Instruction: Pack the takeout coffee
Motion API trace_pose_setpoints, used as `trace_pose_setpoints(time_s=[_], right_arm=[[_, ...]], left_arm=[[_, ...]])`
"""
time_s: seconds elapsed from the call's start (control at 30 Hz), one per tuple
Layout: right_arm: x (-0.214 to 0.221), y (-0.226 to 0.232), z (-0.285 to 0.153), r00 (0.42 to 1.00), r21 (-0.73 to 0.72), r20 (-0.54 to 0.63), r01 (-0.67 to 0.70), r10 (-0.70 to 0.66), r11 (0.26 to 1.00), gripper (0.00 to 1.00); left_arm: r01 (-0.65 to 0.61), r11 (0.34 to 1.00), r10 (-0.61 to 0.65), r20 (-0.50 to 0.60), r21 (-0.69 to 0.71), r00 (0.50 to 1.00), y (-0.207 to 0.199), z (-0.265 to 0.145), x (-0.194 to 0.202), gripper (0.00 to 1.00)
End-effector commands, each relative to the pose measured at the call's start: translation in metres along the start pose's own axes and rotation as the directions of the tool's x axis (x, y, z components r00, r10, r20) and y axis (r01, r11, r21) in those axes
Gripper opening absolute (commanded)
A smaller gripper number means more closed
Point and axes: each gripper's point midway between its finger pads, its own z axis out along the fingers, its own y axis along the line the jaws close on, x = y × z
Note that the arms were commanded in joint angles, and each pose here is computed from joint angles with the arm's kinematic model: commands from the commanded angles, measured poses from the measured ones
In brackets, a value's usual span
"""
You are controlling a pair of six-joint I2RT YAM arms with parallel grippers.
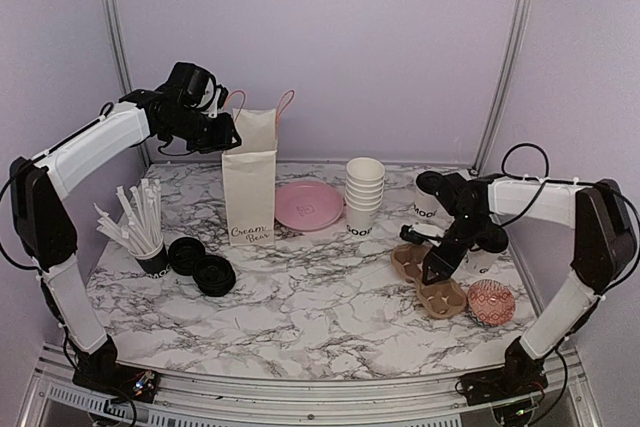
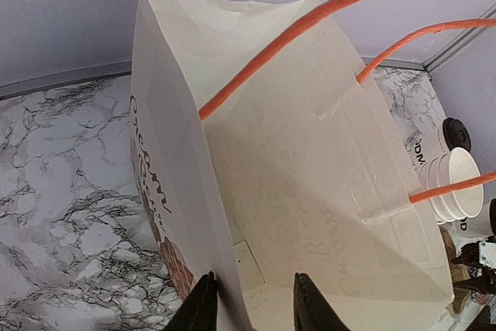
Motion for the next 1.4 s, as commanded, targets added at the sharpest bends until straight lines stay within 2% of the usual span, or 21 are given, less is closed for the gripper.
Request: trace_pose_setpoints(time_s=[0.0, 0.13, 0.27, 0.47, 0.77, 1.37], right_arm=[[-0.013, 0.005, -0.002, 0.999, 0.008, 0.004, 0.05, -0.05, 0.999, 0.49], [-0.017, 0.012, 0.003, 0.994, 0.033, -0.025, 0.107, -0.106, 0.994, 0.47], [-0.021, 0.018, 0.004, 0.986, 0.046, -0.039, 0.163, -0.161, 0.986, 0.4], [-0.029, 0.029, -0.003, 0.973, 0.05, -0.011, 0.232, -0.232, 0.971, 0.34], [-0.017, 0.026, -0.001, 0.976, 0.079, -0.031, 0.219, -0.217, 0.973, 0.44], [-0.025, 0.028, 0.009, 0.981, 0.039, -0.018, 0.192, -0.192, 0.981, 0.44]], left_arm=[[-0.009, 1.0, 0.009, -0.018, -0.025, 1.0, 0.008, 0.002, 0.005, 0.34], [-0.008, 1.0, 0.007, -0.021, -0.022, 1.0, 0.007, 0.002, 0.005, 0.34], [-0.004, 1.0, 0.004, -0.022, -0.017, 1.0, 0.007, 0.002, 0.005, 0.34], [-0.005, 1.0, 0.005, -0.023, -0.013, 1.0, 0.006, 0.002, 0.005, 0.34], [0.003, 1.0, -0.003, -0.025, -0.013, 1.0, 0.006, 0.002, 0.005, 0.34], [0.004, 0.999, -0.005, -0.028, -0.042, 1.0, 0.011, 0.004, 0.006, 0.35]])
